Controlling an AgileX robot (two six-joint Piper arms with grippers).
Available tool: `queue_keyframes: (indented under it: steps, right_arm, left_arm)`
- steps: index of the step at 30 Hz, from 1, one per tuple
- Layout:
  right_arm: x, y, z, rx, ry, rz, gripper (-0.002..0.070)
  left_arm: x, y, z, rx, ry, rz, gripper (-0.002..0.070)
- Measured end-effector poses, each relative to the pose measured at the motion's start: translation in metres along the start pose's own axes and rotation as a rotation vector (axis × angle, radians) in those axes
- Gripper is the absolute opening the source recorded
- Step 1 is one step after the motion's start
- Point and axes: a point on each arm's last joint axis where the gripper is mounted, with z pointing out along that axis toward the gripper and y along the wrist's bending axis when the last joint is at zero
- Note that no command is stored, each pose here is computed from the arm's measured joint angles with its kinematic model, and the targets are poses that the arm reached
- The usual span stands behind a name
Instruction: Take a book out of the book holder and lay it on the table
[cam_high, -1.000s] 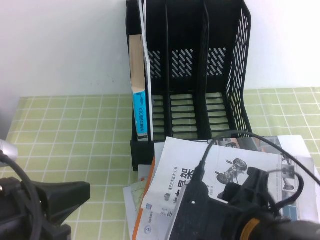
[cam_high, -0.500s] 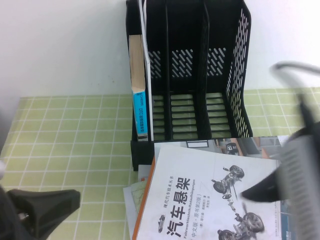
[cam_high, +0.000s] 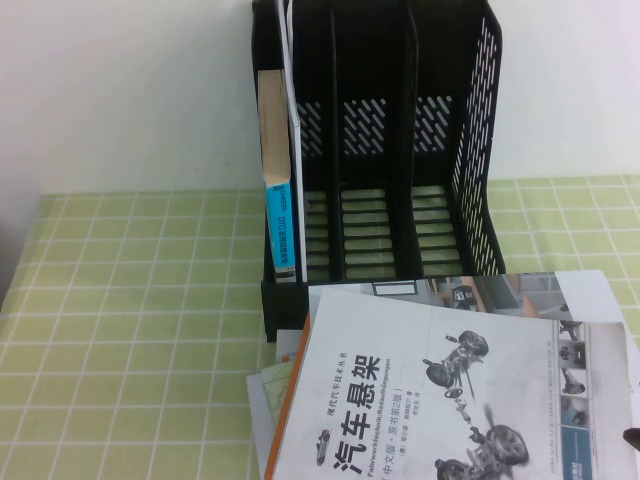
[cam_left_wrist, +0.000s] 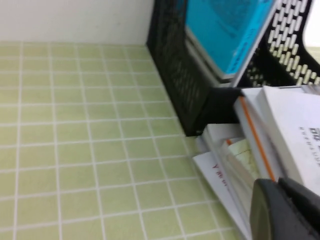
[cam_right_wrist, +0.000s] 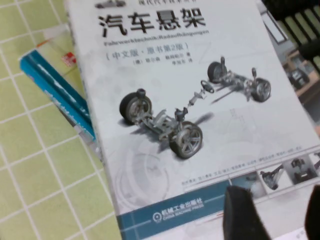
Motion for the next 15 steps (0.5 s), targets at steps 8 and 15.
queue_keyframes:
  steps: [8, 15]
  right_arm:
    - [0.034, 0.006, 0.022, 0.065, -0.082, 0.226, 0.0037]
    - [0.039, 0.010, 0.015, 0.080, -0.159, 0.256, 0.0001]
  left_arm:
    - [0.040, 0.014, 0.003, -0.033, -0.001, -0.087, -0.0003]
    - [0.040, 0.018, 0.003, -0.066, -0.039, -0.052, -0.0003]
